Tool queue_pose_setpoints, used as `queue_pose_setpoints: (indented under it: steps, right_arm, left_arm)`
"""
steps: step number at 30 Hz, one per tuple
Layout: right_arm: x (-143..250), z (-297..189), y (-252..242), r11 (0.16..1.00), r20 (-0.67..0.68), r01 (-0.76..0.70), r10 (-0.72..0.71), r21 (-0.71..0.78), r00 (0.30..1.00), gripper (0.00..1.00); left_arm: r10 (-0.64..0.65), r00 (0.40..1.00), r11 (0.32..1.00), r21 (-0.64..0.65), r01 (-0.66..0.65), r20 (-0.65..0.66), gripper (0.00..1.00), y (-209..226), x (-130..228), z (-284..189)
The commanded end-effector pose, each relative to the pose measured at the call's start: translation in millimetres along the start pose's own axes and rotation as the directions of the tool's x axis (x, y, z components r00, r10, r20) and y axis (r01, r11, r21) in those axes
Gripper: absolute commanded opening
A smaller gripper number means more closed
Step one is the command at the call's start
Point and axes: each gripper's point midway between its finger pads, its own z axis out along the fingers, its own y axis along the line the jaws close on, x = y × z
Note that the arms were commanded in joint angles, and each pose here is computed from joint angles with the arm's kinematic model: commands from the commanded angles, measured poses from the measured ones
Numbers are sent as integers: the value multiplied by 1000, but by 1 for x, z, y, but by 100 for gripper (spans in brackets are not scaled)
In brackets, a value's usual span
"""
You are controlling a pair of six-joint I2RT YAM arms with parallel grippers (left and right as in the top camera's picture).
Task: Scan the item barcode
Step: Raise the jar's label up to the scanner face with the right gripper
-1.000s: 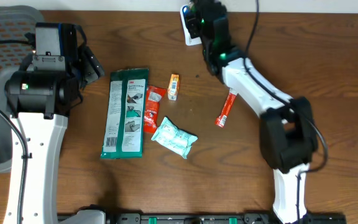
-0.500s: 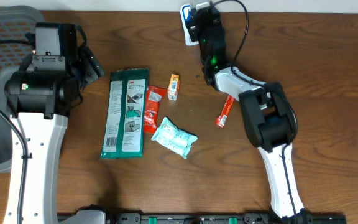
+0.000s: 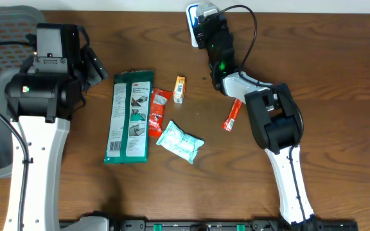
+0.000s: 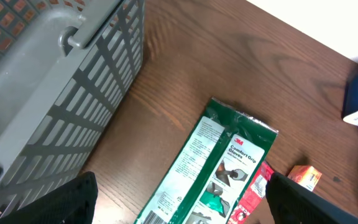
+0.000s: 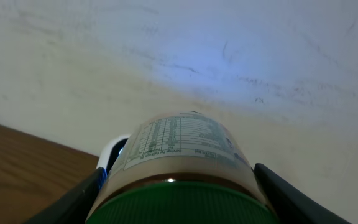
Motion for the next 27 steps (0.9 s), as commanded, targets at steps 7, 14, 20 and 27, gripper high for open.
queue_pose_setpoints:
  steps: [7, 14, 20, 27]
  right_arm:
    - [-20, 2, -19, 993, 58, -120, 119, 19, 991, 1]
    - [-21, 2, -19, 989, 62, -146, 145, 18, 988, 1]
    - [-31, 2, -21, 986, 103, -166, 163, 18, 981, 1]
    - [-115, -12, -34, 986, 257, -168, 158, 16, 953, 1]
  left_arm:
    - [-4, 1000, 1000, -9, 4, 15, 87, 2, -5, -2]
    - [-4, 1000, 1000, -9, 4, 15, 87, 2, -5, -2]
    - [-4, 1000, 1000, -9, 4, 15, 87, 2, -5, -2]
    - [-4, 1000, 1000, -9, 4, 15, 87, 2, -5, -2]
